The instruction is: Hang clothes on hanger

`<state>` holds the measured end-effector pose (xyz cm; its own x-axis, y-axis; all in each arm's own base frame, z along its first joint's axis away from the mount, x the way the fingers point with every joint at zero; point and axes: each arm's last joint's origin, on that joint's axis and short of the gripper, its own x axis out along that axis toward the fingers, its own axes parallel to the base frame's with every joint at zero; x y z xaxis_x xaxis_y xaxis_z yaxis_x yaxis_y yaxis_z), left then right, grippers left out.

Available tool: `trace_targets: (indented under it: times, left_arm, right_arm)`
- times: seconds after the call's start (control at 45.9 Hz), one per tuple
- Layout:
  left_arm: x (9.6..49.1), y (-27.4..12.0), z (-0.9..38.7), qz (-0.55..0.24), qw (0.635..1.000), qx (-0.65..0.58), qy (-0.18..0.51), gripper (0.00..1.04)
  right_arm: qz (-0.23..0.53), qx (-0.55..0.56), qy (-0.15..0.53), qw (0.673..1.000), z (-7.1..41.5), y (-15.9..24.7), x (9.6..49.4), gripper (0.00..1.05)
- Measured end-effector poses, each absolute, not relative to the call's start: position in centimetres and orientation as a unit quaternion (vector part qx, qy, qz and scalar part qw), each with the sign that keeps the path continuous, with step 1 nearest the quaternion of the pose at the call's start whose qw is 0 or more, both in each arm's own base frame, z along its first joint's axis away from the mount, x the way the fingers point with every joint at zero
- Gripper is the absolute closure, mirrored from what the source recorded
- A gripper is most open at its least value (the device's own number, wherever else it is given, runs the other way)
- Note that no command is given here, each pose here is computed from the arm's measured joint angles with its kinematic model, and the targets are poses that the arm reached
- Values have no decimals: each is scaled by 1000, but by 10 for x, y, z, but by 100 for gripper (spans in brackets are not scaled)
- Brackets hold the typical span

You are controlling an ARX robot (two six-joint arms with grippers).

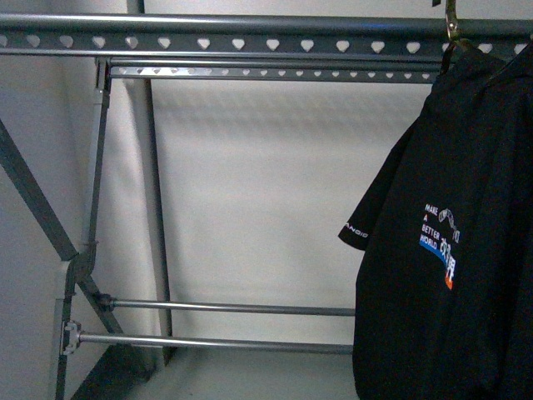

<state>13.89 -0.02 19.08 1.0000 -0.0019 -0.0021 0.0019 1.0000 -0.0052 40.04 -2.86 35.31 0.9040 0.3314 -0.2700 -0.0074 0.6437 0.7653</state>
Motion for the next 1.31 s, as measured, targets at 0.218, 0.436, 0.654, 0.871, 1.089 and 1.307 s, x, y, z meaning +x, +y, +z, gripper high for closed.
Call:
trace_targets:
  times: [0.218, 0.436, 0.654, 0.871, 1.089, 1.307]
  left_arm:
    - [127, 0, 181, -1, 1000, -2, 0, 101]
    - [120, 0, 175, -1, 1000, -2, 0, 101]
    - [115, 0, 173, 0, 1000, -1, -12, 101]
    - [110, 0, 173, 0, 1000, -1, -12, 101]
    - [99, 0, 168, -1, 1000, -1, 2, 101]
    - [97, 0, 170, -1, 1000, -1, -9, 101]
  right_arm:
    - [69, 414, 220, 880, 336, -27, 421, 101]
    - [45, 366, 209, 906, 300, -20, 413, 89]
    - [-22, 228, 62, 971, 317, -26, 359, 54]
    - [-1, 108, -115, 987, 350, -5, 167, 11]
    - [-2, 12, -1, 1000, 263, 0, 98, 54]
    - [-1, 3, -4, 1000, 228, 0, 97, 100]
